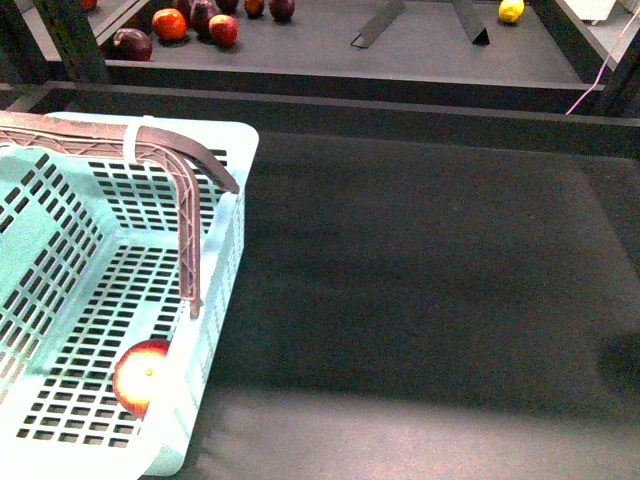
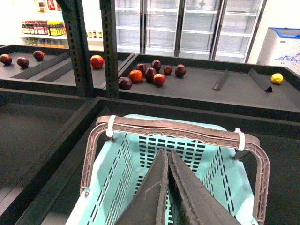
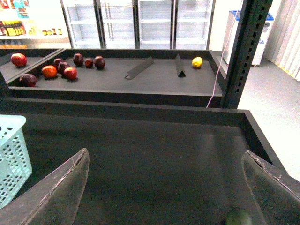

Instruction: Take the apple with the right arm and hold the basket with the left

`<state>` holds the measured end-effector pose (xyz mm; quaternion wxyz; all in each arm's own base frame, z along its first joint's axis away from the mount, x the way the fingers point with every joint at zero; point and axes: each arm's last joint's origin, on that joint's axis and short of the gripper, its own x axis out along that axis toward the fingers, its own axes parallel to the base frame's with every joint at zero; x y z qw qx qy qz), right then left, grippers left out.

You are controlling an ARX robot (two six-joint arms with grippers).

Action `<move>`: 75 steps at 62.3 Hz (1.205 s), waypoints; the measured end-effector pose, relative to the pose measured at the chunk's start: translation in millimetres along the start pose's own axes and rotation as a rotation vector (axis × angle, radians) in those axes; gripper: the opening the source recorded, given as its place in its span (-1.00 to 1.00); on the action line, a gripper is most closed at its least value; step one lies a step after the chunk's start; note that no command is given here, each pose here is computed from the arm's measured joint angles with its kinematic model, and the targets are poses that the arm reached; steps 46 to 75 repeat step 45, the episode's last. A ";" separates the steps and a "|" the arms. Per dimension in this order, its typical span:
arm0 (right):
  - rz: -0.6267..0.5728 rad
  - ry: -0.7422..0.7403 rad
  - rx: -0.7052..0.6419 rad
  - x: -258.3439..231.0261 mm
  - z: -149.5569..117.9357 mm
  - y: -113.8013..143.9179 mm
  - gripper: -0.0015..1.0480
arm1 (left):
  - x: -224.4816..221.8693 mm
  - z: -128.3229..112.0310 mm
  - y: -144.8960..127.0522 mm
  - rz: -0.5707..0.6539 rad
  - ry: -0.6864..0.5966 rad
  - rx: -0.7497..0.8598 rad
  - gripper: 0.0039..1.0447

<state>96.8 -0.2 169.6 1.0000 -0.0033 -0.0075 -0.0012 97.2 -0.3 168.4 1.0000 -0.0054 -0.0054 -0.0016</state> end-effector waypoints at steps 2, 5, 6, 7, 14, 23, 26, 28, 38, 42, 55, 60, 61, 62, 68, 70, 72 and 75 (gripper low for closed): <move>0.000 0.000 0.000 0.0 0.0 0.0 0.83 | 0.0 0.0 0.0 0.000 0.000 0.000 -0.94; 0.000 0.000 0.000 0.0 0.0 0.0 0.83 | 0.0 0.0 0.0 0.000 0.000 0.000 -0.94; 0.000 0.000 0.000 0.0 0.0 0.0 0.83 | 0.0 0.0 0.0 0.000 0.000 0.000 -0.94; 0.000 0.000 0.000 0.0 0.0 0.0 0.83 | 0.0 0.0 0.0 0.000 0.000 0.000 -0.94; 0.000 0.000 0.000 0.0 0.0 0.0 0.83 | 0.0 0.0 0.0 0.000 0.000 0.000 -0.59; 0.000 0.000 0.000 0.0 0.0 0.0 0.83 | 0.0 0.0 0.0 0.000 0.000 0.000 -0.08; 0.000 0.000 0.000 0.0 0.0 0.0 0.83 | 0.0 0.0 0.0 0.000 0.000 0.000 0.09; 0.000 0.000 0.000 0.0 0.0 0.0 0.83 | 0.0 0.0 0.0 0.000 0.000 0.000 0.23; 0.000 0.000 0.000 0.0 0.0 0.0 0.83 | 0.0 0.0 0.0 0.000 0.000 0.000 0.87; 0.000 0.000 0.000 0.0 0.0 0.0 0.83 | 0.0 0.0 0.0 0.000 0.000 0.002 0.87; 0.000 0.000 0.000 0.0 0.0 0.0 0.83 | 0.0 0.0 0.0 0.000 0.000 0.002 0.87; 0.000 0.000 0.000 0.0 0.0 0.0 0.83 | 0.0 0.0 0.0 0.000 0.000 0.002 0.87; 0.000 0.000 0.000 0.0 0.0 0.0 0.83 | 0.0 0.0 0.0 0.000 0.000 0.002 0.87; 0.000 0.000 0.000 0.0 0.0 0.0 0.83 | 0.0 0.0 0.0 0.000 0.000 0.002 0.87; 0.000 0.000 0.000 0.0 0.0 0.0 0.83 | 0.0 0.0 0.0 0.000 0.000 0.002 0.87; 0.000 0.000 0.000 0.0 0.0 0.0 0.83 | 0.0 0.0 0.0 0.000 0.000 0.002 0.87; 0.000 0.000 0.000 0.0 0.0 0.0 0.83 | 0.0 0.0 0.0 0.000 0.000 0.002 0.87; 0.000 0.000 0.000 0.0 0.0 0.0 0.83 | 0.0 0.0 0.0 0.000 0.000 0.002 0.87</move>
